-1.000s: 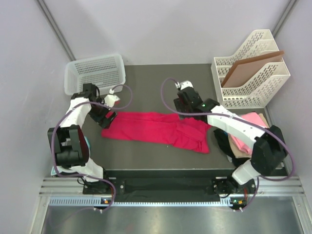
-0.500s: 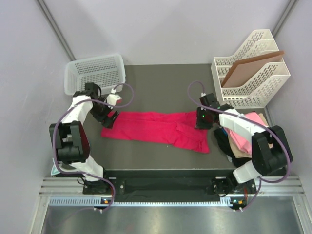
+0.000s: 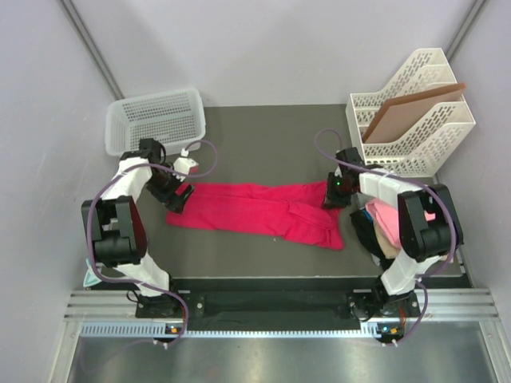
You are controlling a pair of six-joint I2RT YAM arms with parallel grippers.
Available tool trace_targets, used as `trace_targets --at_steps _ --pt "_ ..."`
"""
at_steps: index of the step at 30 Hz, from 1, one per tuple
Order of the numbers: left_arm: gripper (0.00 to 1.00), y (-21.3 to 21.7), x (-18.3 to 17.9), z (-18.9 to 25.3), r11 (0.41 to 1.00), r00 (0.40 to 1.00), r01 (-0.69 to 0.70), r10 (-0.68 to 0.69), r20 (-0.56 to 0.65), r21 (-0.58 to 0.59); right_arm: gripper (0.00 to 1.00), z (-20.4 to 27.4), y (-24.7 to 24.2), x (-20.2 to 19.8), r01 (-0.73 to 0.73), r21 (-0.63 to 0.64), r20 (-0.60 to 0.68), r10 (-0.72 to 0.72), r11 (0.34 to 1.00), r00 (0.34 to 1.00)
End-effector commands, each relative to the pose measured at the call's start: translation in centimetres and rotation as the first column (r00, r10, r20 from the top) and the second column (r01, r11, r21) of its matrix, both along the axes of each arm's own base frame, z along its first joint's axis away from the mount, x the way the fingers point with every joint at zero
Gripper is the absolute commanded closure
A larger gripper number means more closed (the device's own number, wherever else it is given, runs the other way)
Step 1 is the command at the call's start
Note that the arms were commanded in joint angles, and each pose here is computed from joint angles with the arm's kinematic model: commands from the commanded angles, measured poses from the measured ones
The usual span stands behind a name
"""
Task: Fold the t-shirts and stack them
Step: Fold the other side of the tshirt into a rectangle
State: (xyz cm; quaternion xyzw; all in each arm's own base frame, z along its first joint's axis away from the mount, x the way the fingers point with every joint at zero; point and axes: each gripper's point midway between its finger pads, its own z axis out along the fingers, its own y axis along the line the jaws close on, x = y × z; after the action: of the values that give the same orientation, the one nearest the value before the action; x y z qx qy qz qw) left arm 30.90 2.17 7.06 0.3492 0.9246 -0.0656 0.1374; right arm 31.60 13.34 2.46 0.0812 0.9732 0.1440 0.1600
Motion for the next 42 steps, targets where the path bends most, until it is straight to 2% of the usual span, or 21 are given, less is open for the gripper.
trace_targets --at_steps 1,5,10,19,32,42 --pt "0.04 0.0 0.9 2.2 1.000 0.997 0.003 -0.003 0.076 -0.002 0.72 4.1 -3.5 3.6 0.065 -0.197 0.196 -0.026 0.978 0.980" --pt "0.04 -0.7 1.1 2.8 1.000 0.997 0.004 -0.002 0.082 -0.023 0.64 9.3 -3.7 3.5 0.083 -0.173 0.292 -0.029 0.981 0.956" --pt "0.03 -1.5 0.9 2.6 1.000 0.997 0.023 -0.022 0.080 -0.021 0.58 11.0 -2.7 0.6 0.066 -0.071 0.312 -0.041 0.995 0.949" --pt "0.03 -1.2 0.5 1.5 1.000 0.997 0.025 -0.025 0.070 0.007 0.57 4.3 -0.6 -5.7 -0.007 0.011 0.136 0.006 1.000 0.991" --pt "0.04 -0.7 -0.3 0.8 0.999 0.997 0.036 -0.039 0.064 0.038 0.59 2.6 0.8 -5.2 -0.013 0.065 0.108 0.005 0.998 0.994" --pt "0.04 -0.4 -1.1 -0.3 0.997 0.998 0.042 -0.045 0.051 0.059 0.62 2.9 0.7 -4.8 -0.023 0.040 0.122 0.018 0.999 0.992"
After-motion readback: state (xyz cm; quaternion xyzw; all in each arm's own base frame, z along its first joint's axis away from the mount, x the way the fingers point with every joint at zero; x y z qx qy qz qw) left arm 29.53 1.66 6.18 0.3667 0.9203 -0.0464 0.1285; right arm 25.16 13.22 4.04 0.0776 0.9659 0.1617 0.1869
